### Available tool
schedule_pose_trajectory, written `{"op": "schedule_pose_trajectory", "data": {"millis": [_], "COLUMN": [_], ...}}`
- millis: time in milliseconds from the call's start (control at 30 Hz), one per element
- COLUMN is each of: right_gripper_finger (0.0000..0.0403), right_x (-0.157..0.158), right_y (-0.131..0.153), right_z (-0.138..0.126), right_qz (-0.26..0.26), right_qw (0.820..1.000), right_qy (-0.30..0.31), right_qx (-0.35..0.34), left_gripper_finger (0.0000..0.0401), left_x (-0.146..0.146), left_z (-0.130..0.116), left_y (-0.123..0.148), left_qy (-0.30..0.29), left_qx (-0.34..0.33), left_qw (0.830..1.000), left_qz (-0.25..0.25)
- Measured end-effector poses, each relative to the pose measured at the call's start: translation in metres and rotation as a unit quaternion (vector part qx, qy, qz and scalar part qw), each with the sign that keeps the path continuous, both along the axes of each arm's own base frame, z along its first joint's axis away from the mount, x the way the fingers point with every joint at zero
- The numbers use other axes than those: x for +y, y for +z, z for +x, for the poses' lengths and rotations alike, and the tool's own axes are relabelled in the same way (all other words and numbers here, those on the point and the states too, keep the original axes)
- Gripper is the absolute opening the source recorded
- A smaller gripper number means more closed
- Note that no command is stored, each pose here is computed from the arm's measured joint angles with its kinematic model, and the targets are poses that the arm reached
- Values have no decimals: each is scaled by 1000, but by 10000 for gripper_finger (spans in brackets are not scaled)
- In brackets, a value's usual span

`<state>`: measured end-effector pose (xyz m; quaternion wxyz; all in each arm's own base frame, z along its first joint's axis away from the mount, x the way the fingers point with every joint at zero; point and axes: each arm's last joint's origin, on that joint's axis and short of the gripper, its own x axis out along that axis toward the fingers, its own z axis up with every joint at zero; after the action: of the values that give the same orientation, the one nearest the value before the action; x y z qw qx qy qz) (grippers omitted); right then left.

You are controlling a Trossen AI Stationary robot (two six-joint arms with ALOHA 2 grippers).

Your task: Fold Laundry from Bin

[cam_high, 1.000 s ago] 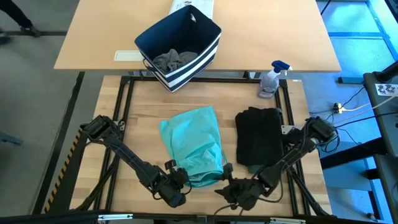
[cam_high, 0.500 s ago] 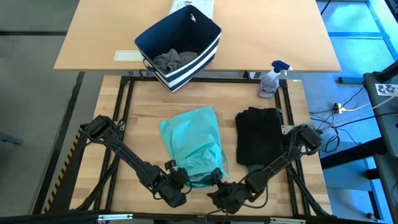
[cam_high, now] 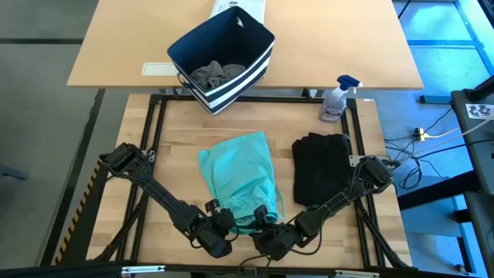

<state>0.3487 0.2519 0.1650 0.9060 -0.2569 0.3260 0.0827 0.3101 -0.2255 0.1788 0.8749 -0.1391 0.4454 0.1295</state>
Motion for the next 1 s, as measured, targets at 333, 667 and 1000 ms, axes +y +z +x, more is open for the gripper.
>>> {"op": "schedule_pose_trajectory", "data": {"millis": [333, 667, 1000], "right_gripper_finger": [14, 38, 42], "right_x": [4, 2, 9], "right_y": [16, 16, 24], "right_z": [7, 8, 5], "right_qz": [2, 10, 26], "right_qw": [999, 1000, 1000], "right_qy": [-19, -22, -2], "right_qx": [-32, -15, 12], "left_gripper_finger": [79, 112, 131], "left_x": [-3, -2, 2], "left_z": [1, 2, 5], "left_y": [0, 0, 1], "left_qy": [-17, -27, -23], "left_qx": [11, 17, 12], "left_qw": [999, 999, 999], "left_qz": [-33, -34, -34]}}
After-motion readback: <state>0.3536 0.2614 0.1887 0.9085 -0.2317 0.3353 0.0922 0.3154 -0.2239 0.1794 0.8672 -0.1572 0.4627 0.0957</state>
